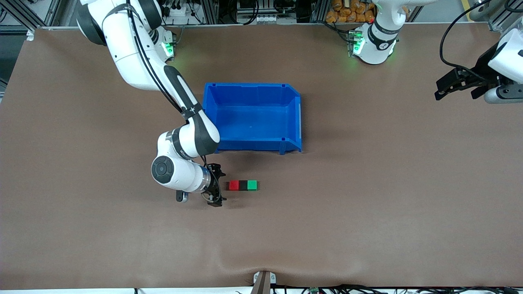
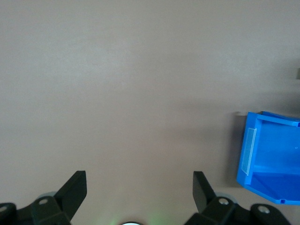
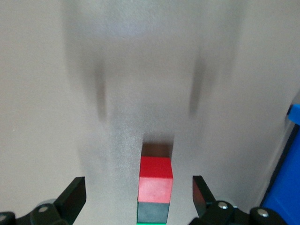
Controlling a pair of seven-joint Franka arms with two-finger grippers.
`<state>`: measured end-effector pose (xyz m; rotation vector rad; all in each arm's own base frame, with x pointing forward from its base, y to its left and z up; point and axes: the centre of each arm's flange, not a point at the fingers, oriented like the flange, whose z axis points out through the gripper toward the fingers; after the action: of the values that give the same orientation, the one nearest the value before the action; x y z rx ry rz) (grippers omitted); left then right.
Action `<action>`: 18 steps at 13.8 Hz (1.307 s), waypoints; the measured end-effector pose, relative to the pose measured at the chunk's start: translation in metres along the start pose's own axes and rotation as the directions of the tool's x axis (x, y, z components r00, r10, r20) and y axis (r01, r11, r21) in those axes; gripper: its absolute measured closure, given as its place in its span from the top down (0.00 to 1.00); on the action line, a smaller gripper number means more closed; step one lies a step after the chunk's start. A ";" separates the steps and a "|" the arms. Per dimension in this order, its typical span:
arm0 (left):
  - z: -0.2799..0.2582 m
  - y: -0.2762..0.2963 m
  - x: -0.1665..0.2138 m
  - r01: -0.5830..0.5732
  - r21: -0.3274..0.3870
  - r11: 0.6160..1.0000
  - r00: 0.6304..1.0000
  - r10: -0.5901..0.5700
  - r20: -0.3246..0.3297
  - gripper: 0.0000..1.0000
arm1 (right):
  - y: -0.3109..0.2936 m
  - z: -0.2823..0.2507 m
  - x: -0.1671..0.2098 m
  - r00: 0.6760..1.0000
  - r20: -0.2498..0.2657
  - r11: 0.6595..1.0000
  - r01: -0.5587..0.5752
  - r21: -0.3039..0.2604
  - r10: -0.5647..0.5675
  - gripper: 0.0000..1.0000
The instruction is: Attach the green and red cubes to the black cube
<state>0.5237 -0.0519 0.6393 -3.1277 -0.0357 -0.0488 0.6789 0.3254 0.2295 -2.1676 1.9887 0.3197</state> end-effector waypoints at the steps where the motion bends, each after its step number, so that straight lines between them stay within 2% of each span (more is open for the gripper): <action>1: 0.000 0.000 0.000 0.000 0.000 1.000 1.000 0.000 0.000 1.00 | -0.001 -0.002 0.000 1.000 -0.011 1.000 0.009 0.004 -0.009 1.00; 3: 0.000 0.000 0.000 -0.001 0.000 1.000 1.000 0.001 0.000 1.00 | -0.003 -0.016 0.002 1.000 -0.016 1.000 0.012 0.003 -0.012 1.00; 6: 0.000 0.001 0.000 -0.002 0.000 1.000 1.000 0.002 0.000 1.00 | -0.006 -0.048 0.019 1.000 -0.014 0.998 -0.004 -0.064 0.003 1.00; 12: 0.000 0.002 0.000 -0.003 0.000 1.000 1.000 0.003 0.000 1.00 | -0.009 -0.085 0.056 0.998 0.008 0.980 0.059 -0.190 -0.059 1.00; 15: 0.000 0.002 0.000 -0.004 0.000 1.000 1.000 0.004 0.000 1.00 | -0.011 -0.105 0.065 0.995 0.024 0.973 0.095 -0.211 -0.092 1.00; 18: 0.000 0.002 0.000 -0.003 0.000 1.000 1.000 0.003 -0.001 1.00 | -0.014 -0.132 0.079 0.992 0.038 0.971 0.128 -0.201 -0.123 1.00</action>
<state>0.5238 -0.0539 0.6396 -3.1277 -0.0303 -0.0499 0.7040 0.2140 0.3339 -2.3852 1.8672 0.5498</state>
